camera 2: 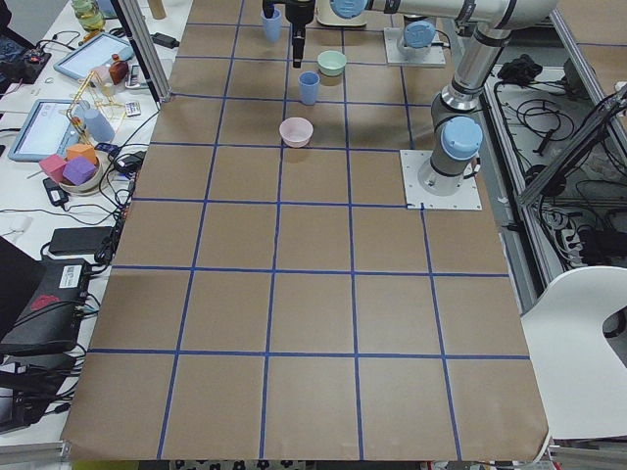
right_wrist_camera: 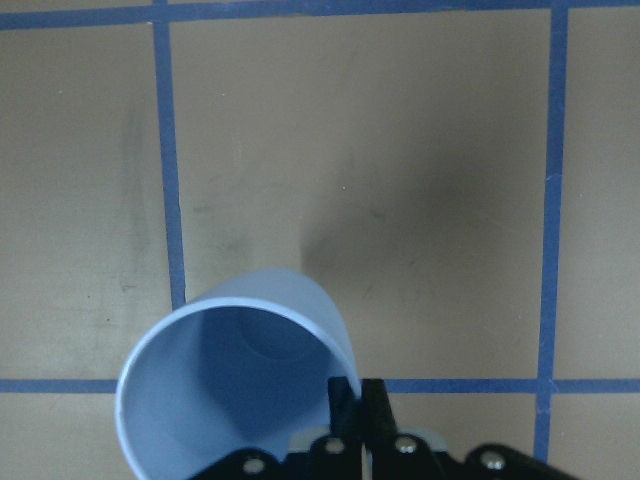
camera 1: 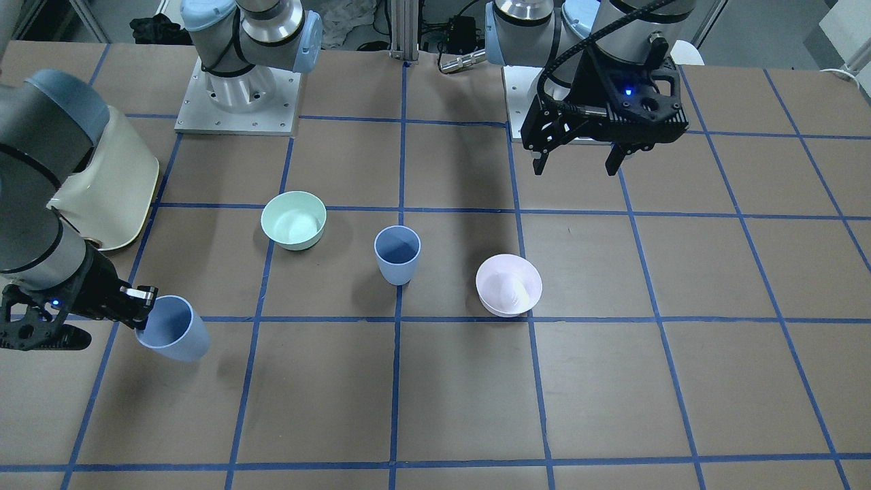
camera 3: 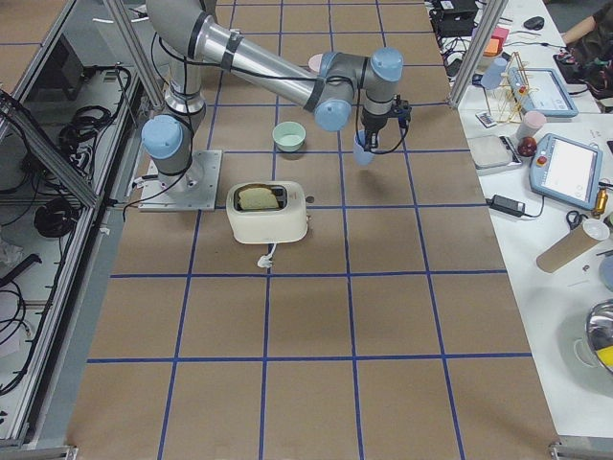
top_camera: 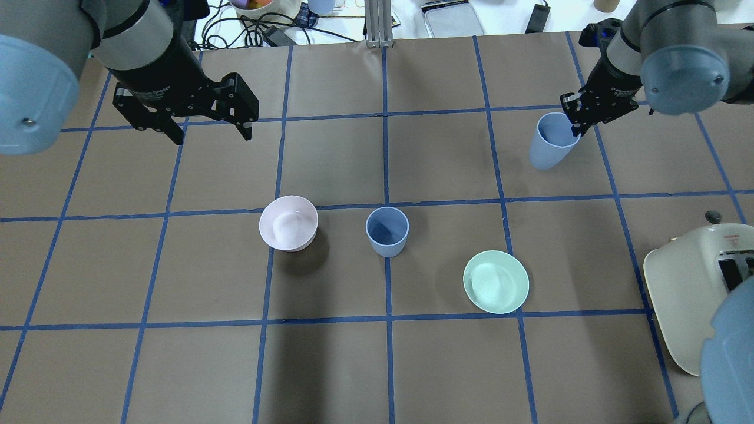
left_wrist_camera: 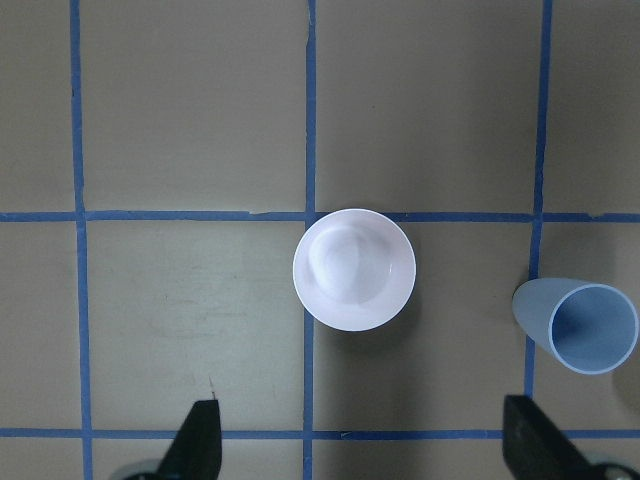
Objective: Stack blue cups with both arms
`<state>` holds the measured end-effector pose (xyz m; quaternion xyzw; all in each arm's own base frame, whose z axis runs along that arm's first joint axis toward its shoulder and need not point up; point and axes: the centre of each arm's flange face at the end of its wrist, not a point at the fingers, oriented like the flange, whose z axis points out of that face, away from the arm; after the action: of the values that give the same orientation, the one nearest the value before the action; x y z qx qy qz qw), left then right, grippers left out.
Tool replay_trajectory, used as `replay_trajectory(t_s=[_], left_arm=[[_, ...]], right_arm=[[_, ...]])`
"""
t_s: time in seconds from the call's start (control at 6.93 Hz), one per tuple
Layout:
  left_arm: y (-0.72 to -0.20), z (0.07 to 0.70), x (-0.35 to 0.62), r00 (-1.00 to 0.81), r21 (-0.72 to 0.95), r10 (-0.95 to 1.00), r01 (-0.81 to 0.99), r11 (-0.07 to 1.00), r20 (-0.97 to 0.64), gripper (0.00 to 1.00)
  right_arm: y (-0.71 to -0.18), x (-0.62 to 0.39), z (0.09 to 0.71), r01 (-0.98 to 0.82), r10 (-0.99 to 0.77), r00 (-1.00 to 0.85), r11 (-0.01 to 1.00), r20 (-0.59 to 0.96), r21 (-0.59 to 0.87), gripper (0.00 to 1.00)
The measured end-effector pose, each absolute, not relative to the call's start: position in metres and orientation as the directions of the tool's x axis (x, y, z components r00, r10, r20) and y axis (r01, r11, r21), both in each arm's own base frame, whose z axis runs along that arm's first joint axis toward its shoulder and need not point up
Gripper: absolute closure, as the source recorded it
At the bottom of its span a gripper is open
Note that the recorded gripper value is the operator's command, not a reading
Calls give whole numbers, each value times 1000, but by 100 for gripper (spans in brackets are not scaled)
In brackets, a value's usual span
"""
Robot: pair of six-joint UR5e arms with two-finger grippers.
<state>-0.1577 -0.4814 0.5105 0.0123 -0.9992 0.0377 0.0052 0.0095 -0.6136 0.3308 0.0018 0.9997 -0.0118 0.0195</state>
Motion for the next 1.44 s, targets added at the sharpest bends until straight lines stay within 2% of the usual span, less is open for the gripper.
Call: replay_trajectory(t_s=[0.29, 0.72, 1.15, 1.44], left_arm=[[-481, 511, -158, -1000, -74, -25, -25, 997, 11, 0], [-480, 511, -158, -1000, -74, -25, -26, 997, 11, 0], [-480, 512, -158, -1000, -75, -24, -25, 997, 11, 0], [-480, 512, -158, -1000, -74, -25, -26, 997, 11, 0]], right_arm=[[-595, 53, 359, -19, -20, -999, 999, -33, -26, 96], [-526, 190, 414, 37, 37, -999, 999, -29, -6, 95], [-469, 302, 417, 112, 112, -993, 994, -31, -5, 93], [-459, 322, 412, 111, 110, -993, 994, -32, -11, 90]])
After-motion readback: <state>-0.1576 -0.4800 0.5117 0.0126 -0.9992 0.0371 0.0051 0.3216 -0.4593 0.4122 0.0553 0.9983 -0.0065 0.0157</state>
